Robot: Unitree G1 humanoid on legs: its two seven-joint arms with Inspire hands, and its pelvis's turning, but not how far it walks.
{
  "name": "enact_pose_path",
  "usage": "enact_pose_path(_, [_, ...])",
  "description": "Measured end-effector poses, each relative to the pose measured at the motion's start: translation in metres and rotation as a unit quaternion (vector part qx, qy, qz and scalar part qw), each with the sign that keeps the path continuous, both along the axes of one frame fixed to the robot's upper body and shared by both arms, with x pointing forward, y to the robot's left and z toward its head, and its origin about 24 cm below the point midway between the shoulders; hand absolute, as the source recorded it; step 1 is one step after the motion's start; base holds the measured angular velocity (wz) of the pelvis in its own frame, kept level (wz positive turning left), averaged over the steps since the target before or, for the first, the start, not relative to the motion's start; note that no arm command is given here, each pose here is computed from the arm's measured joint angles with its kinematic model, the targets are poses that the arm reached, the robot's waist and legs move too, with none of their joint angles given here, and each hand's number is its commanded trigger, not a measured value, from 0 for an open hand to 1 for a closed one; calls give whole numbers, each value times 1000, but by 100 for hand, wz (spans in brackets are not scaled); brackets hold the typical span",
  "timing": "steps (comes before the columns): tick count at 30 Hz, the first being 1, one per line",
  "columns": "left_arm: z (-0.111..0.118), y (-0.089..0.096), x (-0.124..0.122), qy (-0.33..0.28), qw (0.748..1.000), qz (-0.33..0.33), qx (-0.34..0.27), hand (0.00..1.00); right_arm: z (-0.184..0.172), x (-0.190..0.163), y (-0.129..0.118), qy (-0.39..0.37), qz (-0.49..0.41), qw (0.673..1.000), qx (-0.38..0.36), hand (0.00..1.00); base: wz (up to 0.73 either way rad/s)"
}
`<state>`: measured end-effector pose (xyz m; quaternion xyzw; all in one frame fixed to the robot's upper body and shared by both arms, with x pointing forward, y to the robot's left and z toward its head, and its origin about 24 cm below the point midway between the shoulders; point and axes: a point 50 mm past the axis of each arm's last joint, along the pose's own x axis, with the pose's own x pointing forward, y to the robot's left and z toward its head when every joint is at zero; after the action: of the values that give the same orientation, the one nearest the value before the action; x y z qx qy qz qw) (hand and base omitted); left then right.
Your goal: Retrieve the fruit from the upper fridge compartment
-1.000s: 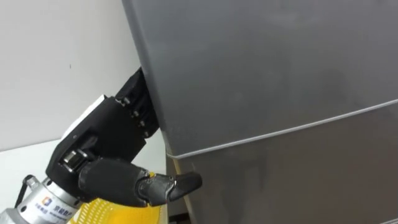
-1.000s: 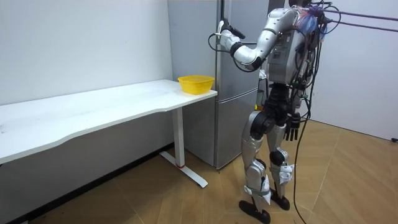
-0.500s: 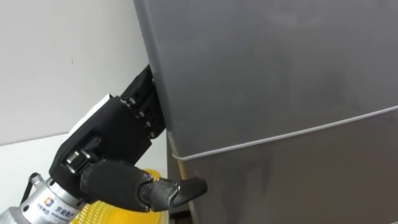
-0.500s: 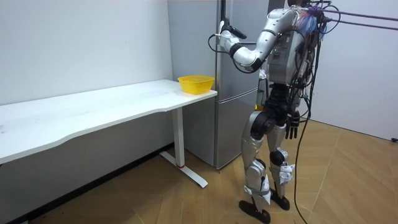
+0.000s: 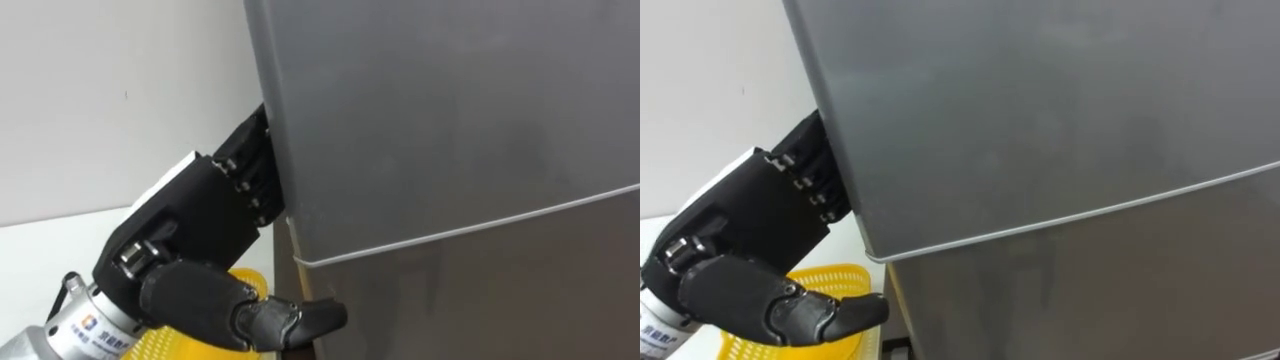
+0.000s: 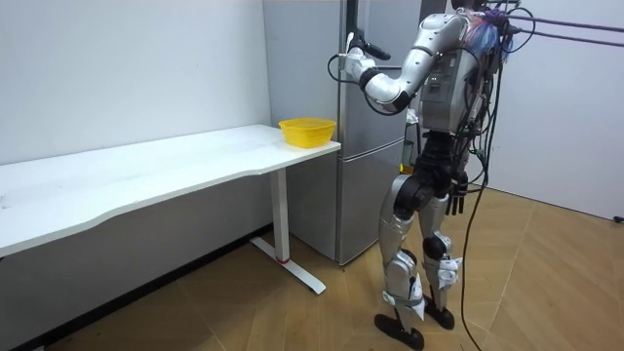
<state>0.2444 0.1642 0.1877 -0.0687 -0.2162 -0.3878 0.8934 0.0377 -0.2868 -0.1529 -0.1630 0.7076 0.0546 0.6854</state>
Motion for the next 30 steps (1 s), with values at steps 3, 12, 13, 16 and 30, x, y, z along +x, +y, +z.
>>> enact_pose_path(3, [0,-1,0,-1,1000,-2,0,0,-1,0,1,6,8,1000,1,0,0])
enact_pose_path(12, [0,-7,0,-4,1000,-15,-1,0,-1,2,2,19,39,999,-4,0,4])
enact_pose_path(13, [1,-9,0,-5,1000,-19,0,0,-1,3,2,19,41,999,-4,0,5])
enact_pose_path(16, [2,-14,1,-8,1000,-29,2,0,-1,5,3,20,46,999,-5,0,5])
enact_pose_path(30, [4,-26,1,-11,998,-55,6,0,-2,5,4,28,60,998,-10,0,0])
